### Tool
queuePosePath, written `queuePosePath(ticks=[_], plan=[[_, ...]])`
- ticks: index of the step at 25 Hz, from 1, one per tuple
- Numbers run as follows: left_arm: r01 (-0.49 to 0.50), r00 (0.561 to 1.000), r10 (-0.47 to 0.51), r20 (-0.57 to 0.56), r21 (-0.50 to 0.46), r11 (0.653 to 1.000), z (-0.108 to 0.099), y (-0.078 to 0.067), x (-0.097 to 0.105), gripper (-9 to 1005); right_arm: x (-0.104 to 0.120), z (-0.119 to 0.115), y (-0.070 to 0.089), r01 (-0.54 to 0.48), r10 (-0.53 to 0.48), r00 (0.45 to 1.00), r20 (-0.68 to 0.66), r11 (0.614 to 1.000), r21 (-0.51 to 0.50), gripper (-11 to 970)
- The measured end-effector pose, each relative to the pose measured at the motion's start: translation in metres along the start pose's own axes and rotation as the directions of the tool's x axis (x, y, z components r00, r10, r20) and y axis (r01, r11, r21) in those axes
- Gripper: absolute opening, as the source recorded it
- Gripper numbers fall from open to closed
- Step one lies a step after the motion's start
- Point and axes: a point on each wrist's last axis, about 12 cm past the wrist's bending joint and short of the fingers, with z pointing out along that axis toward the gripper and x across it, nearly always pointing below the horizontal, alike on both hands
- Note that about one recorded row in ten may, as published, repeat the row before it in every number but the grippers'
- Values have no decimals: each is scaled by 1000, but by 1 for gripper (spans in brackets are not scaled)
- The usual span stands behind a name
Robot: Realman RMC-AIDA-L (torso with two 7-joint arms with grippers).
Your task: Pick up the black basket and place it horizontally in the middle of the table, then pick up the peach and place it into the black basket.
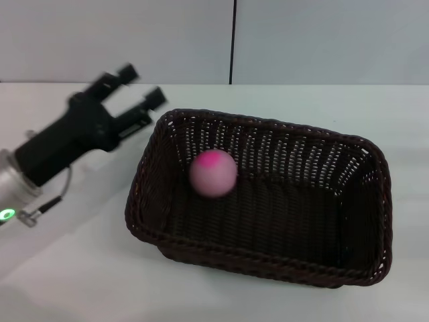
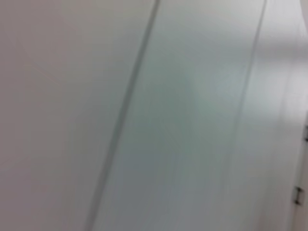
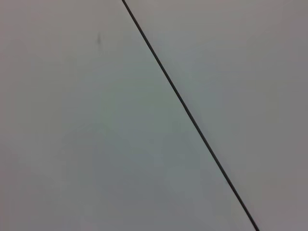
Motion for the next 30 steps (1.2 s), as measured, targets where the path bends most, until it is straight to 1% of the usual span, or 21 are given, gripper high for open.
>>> queuePosePath(ticks=[1, 2, 3, 4, 5, 6, 7, 8, 9, 10, 11, 12, 14, 16, 17, 18, 19, 20, 22, 30], plan=[[-69, 992, 76, 100, -76, 995, -17, -2, -4, 756, 0, -1, 0, -1, 1, 1000, 3, 1000, 2, 591], [-69, 992, 76, 100, -76, 995, -17, -2, -4, 778, 0, -1, 0, -1, 1, 1000, 3, 1000, 2, 591], [-90, 984, 107, 145, -119, 989, -24, -4, -4, 800, 0, -2, 0, -2, 2, 1000, 6, 1000, 4, 591], [-105, 971, 139, 195, -176, 979, -31, -6, -4, 822, -1, -3, -1, -3, 3, 1000, 7, 1000, 6, 591], [-119, 951, 184, 248, -257, 959, -41, -9, -3, 844, -1, -3, -1, -4, 4, 1000, 9, 1000, 8, 591], [-125, 914, 256, 314, -382, 916, -54, -13, -2, 844, -1, -5, -2, -6, 5, 1000, 10, 1000, 13, 591], [-122, 894, 293, 340, -445, 887, -62, -16, -1, 844, -1, -5, -2, -6, 6, 1000, 12, 1000, 15, 591], [-122, 894, 293, 340, -445, 887, -62, -16, -1, 844, -2, -6, -3, -6, 6, 1000, 15, 1000, 19, 591], [-108, 851, 367, 376, -558, 822, -73, -22, 1, 844, -3, -7, -3, -6, 6, 1000, 20, 1000, 24, 591], [-108, 851, 367, 376, -558, 822, -73, -22, 1, 844, -3, -7, -3, -6, 6, 1000, 20, 1000, 24, 591], [-110, 817, 438, 376, -644, 757, -83, -26, 2, 844, -4, -9, -5, -6, 5, 1000, 29, 999, 36, 590], [-110, 817, 438, 376, -644, 757, -83, -26, 2, 844, -4, -9, -5, -6, 5, 1000, 29, 999, 36, 590], [-128, 789, 505, 349, -711, 691, -92, -29, 1, 844, -6, -11, -7, -4, 2, 999, 35, 999, 43, 590], [-153, 774, 549, 315, -748, 645, -97, -30, 1, 844, -7, -11, -8, -1, -1, 999, 36, 999, 45, 590], [-162, 769, 564, 301, -761, 628, -100, -30, 1, 844, -7, -11, -8, -1, -1, 999, 36, 999, 45, 590], [-166, 766, 572, 293, -769, 617, -101, -31, 0, 844, -8, -11, -8, 1, -2, 999, 37, 999, 45, 590], [-166, 766, 572, 293, -769, 617, -101, -31, 0, 844, -8, -11, -8, 1, -3, 999, 37, 999, 45, 590], [-167, 763, 579, 286, -779, 605, -104, -31, 0, 844, -8, -12, -9, 2, -4, 999, 37, 999, 46, 590], [-164, 760, 585, 282, -788, 593, -107, -31, 0, 844, -9, -12, -9, 3, -4, 999, 37, 999, 46, 590], [-159, 760, 585, 281, -793, 588, -107, -32, 1, 844, -9, -13, -10, 0, -2, 999, 37, 999, 48, 589]])
